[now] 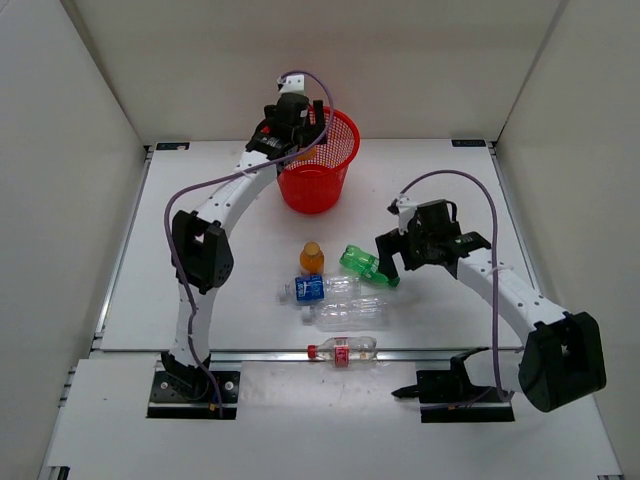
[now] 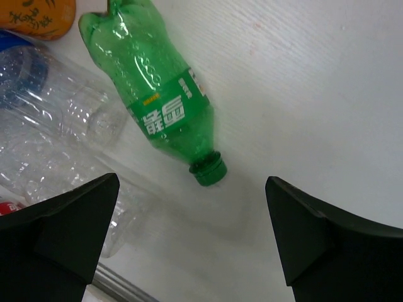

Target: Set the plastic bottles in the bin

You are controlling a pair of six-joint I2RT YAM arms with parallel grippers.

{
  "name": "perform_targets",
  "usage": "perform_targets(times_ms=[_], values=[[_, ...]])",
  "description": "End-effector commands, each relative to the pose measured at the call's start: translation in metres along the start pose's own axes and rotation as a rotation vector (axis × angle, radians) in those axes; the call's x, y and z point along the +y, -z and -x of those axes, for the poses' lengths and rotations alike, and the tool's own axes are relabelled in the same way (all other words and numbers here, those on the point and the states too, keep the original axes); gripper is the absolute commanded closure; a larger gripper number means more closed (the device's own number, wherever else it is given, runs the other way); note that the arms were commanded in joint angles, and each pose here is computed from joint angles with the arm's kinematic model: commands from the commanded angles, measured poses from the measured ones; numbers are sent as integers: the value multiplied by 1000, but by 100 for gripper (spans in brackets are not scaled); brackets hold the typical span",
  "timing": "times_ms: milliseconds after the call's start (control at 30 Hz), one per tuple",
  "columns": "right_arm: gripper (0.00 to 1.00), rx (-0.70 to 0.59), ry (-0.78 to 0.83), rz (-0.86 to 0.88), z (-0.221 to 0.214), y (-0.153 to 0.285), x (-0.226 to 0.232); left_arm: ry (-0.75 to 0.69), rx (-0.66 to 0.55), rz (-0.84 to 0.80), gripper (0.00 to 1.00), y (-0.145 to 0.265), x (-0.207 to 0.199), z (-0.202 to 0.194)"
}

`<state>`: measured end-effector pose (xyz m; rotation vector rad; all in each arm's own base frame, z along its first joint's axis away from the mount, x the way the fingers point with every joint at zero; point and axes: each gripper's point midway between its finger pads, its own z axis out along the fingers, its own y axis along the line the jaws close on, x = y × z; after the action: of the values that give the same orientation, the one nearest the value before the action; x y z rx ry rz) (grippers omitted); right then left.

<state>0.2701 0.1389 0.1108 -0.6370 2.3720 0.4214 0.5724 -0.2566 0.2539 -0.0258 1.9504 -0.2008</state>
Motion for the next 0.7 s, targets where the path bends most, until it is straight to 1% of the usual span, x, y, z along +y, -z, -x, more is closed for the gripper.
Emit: perform_targets(times_ms=[0,33,67,100,133,167,200,233,267,300,333,367,400,433,467,500,533,567,600,667], values=[[1,-117,130,38,47,-6,8,55,-147,-90,1,57,-21,70],[1,-118,161,50,50,-7,11,40,-132,-86,1,63,-22,69],[1,-119,203,78,52,-14,19,34,-144,-85,1,79,-26,79],[1,-126,252,91,55,-18,24,23,-125,-77,2,83,-25,75],[1,-130,269,95,58,-20,26,27,-140,-78,1,99,-25,85],[0,-137,298,93,61,-26,29,38,-122,-99,1,113,-24,84],[0,-147,318,98,65,-31,30,18,-70,-86,1,115,-15,66],[1,-160,328,101,68,-34,29,38,-87,-94,1,137,-9,77],[1,-154,319,120,67,-40,29,21,-59,-73,1,155,3,62],[1,-166,328,141,70,-43,32,-17,13,-37,1,156,15,23],[1,-171,321,143,71,-45,30,-18,-18,-61,1,187,16,28],[1,-162,324,176,66,-52,35,-25,3,-17,1,205,36,4],[1,-165,325,186,68,-56,35,-46,81,1,1,211,45,-38],[1,-154,329,194,65,-62,38,-30,120,8,1,226,61,-62],[1,-140,323,189,62,-66,35,41,132,-25,2,246,66,-67],[1,-118,330,183,57,-73,35,90,214,-38,1,257,80,-101],[2,-123,351,185,58,-76,37,97,300,-15,1,261,96,-141],[2,-91,354,169,50,-85,34,108,343,-42,1,273,101,-168],[3,-77,360,137,48,-88,28,136,337,-28,1,284,108,-175],[7,-43,359,91,42,-98,22,149,440,-6,2,301,123,-220]])
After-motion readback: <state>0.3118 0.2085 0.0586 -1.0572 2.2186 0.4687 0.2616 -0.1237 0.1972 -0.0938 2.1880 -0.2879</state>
